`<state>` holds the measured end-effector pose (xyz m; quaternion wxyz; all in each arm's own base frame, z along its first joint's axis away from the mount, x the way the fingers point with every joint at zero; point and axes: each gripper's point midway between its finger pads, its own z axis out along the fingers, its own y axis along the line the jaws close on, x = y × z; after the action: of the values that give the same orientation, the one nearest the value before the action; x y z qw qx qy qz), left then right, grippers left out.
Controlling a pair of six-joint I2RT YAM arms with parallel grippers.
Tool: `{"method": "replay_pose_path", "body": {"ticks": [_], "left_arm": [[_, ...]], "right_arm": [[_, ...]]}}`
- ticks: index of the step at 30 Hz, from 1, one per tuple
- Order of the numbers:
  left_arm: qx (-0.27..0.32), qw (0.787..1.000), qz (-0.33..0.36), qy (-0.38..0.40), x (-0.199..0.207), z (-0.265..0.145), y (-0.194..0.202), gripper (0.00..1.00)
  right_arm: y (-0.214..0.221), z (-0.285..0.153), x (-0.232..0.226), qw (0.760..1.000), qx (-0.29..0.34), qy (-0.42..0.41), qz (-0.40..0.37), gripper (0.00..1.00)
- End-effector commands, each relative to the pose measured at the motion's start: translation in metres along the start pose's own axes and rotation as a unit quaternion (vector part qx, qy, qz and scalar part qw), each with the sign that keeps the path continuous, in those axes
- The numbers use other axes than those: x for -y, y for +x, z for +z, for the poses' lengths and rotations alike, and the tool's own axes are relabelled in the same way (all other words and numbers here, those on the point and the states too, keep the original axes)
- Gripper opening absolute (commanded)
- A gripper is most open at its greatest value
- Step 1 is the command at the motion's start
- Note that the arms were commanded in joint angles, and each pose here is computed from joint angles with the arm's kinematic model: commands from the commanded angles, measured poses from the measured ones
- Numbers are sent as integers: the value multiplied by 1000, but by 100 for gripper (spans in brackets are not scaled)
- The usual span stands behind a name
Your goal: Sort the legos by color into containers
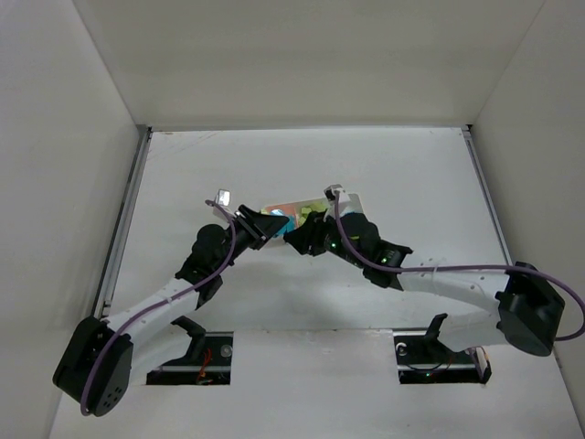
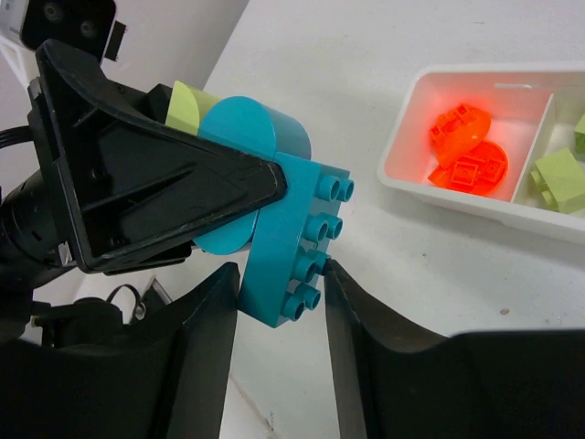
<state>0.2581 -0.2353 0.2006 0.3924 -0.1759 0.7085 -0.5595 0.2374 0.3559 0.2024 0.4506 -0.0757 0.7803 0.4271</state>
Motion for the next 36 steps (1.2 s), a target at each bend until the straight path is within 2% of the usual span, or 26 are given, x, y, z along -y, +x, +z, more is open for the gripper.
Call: {"method": "replay_pose_path", "body": {"ticks": [1,4,7,21,30,36], "left_arm": [[18,998,15,63,41,2,-13,21],[19,998,15,62,40,0,-14,21],[18,998,17,61,38,-2,-15,22],[2,998,19,55,34,-2,-13,22],[-1,998,29,50,32,6,-9,23],[-9,997,40,58,38,16,-1,23]], "right_arm": [[-15,5,1,1000,17,18,-20,41],[-15,6,4,999,17,22,-23,31],[-21,2,17,999,23,39,-28,29],[-60,-17,72,992,71,99,-21,29],[-69,-28,169,969,78,236,-7,30],[-60,-23,192,962,61,265,-5,31]]}}
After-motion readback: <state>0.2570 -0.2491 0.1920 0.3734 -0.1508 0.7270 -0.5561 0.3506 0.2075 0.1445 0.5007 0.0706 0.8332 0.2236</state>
